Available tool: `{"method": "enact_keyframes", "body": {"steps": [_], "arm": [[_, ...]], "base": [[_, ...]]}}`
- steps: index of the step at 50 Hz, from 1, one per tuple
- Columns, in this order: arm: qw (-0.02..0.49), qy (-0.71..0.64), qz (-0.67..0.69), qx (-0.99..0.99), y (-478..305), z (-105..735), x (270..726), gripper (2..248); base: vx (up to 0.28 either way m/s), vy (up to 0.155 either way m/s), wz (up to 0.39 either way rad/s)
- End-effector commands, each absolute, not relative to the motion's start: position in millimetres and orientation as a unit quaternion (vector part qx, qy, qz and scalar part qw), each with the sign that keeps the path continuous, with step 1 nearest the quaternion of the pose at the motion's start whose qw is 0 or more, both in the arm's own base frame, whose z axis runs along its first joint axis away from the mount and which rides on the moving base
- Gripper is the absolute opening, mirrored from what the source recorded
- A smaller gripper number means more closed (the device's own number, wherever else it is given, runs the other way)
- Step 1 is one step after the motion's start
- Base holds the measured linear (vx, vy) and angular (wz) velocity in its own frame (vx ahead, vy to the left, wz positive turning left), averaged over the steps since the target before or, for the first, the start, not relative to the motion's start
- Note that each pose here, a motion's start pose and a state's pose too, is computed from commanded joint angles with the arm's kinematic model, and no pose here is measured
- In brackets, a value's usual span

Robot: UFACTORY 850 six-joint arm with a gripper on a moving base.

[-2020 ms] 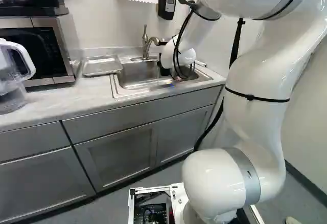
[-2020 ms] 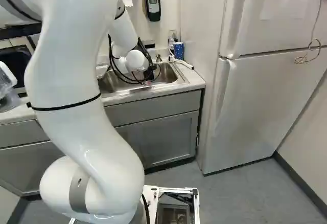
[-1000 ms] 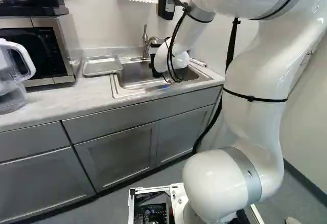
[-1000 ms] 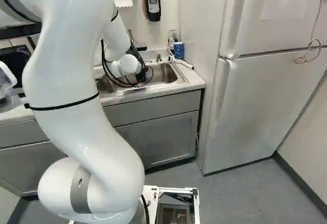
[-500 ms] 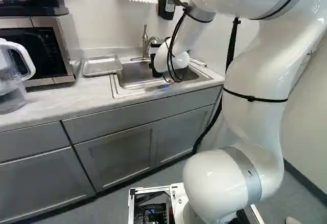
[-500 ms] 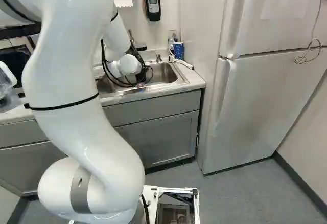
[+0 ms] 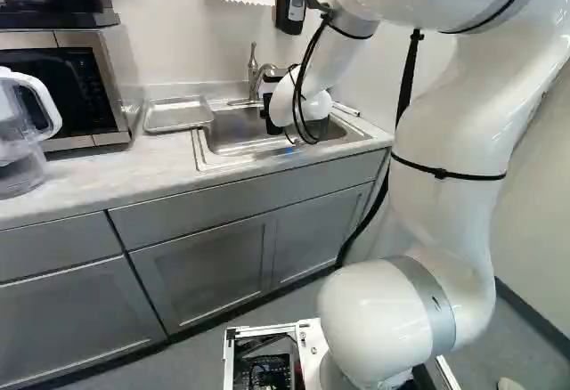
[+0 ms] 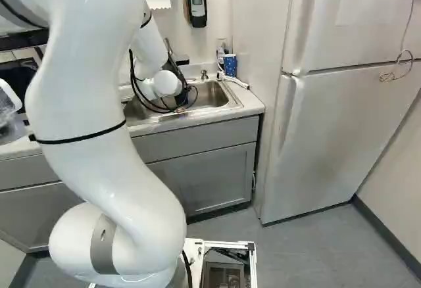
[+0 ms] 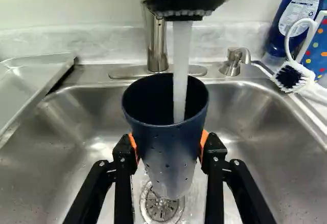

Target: Rinse the cup and place it in the tray

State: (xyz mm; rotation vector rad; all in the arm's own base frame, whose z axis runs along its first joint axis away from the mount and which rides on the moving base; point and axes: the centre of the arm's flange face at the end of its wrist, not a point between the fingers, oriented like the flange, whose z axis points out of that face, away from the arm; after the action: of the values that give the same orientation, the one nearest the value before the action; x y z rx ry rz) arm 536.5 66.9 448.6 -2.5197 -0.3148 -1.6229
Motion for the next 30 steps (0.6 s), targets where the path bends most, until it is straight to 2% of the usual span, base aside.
{"method": "enact_keyframes", "body": {"steps": [30], "arm": [[0.064,-0.103,-0.542,-0.831,64.9,449.6,536.5,125]], "base": [[0.000,0.000,0.000]]}}
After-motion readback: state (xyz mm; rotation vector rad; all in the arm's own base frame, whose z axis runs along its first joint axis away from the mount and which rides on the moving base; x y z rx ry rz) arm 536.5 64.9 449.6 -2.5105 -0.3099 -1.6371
